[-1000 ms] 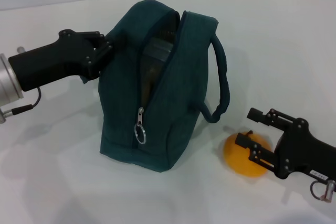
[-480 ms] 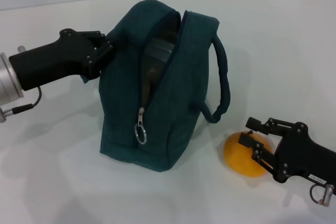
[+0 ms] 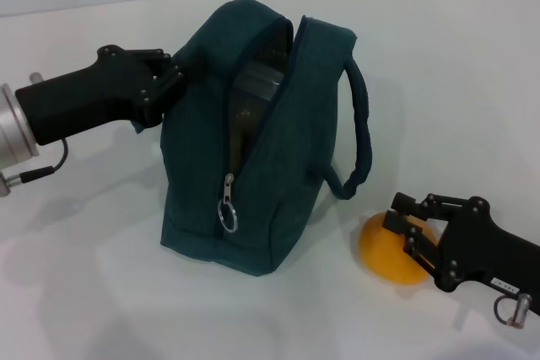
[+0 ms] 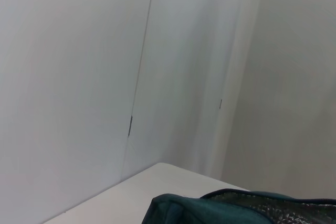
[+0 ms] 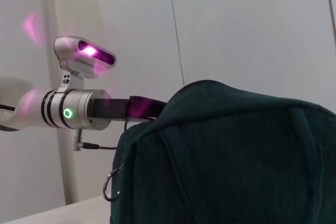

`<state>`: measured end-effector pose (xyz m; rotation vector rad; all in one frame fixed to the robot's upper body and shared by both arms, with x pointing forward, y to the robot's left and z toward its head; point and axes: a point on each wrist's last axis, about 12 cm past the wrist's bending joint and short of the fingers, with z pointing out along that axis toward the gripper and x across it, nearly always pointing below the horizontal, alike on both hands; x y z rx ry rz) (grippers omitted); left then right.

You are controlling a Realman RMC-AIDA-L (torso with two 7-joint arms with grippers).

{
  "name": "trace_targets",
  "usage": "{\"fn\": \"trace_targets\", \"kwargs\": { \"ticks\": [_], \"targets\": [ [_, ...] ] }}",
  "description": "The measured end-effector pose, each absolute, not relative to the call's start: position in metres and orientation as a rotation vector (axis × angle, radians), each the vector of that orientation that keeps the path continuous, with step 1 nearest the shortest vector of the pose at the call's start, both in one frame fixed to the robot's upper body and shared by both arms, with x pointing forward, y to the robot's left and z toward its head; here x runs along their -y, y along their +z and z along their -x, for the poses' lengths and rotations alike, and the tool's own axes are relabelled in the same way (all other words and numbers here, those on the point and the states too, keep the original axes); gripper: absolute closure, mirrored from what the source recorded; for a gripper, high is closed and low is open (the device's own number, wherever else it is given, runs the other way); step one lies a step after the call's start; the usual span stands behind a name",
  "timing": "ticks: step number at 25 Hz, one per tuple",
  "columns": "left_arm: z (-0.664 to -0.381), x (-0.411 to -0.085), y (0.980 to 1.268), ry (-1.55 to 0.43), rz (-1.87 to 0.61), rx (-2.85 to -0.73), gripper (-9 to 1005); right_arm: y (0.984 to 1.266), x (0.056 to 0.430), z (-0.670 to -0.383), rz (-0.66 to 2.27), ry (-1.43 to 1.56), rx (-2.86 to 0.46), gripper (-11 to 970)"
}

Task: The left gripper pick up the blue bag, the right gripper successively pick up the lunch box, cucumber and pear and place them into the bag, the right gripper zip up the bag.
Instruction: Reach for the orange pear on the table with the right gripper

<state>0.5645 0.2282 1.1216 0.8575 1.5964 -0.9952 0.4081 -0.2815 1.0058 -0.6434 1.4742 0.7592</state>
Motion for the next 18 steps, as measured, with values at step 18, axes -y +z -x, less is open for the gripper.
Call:
{"fn": "trace_targets", "kwargs": {
  "ticks": [18],
  "targets": [
    [-0.5642, -0.2288, 1.1214, -0.995, -0.857, -1.597, 949, 1.007, 0.2829, -0.4095, 0.654, 0.754, -1.465, 912]
  ]
}}
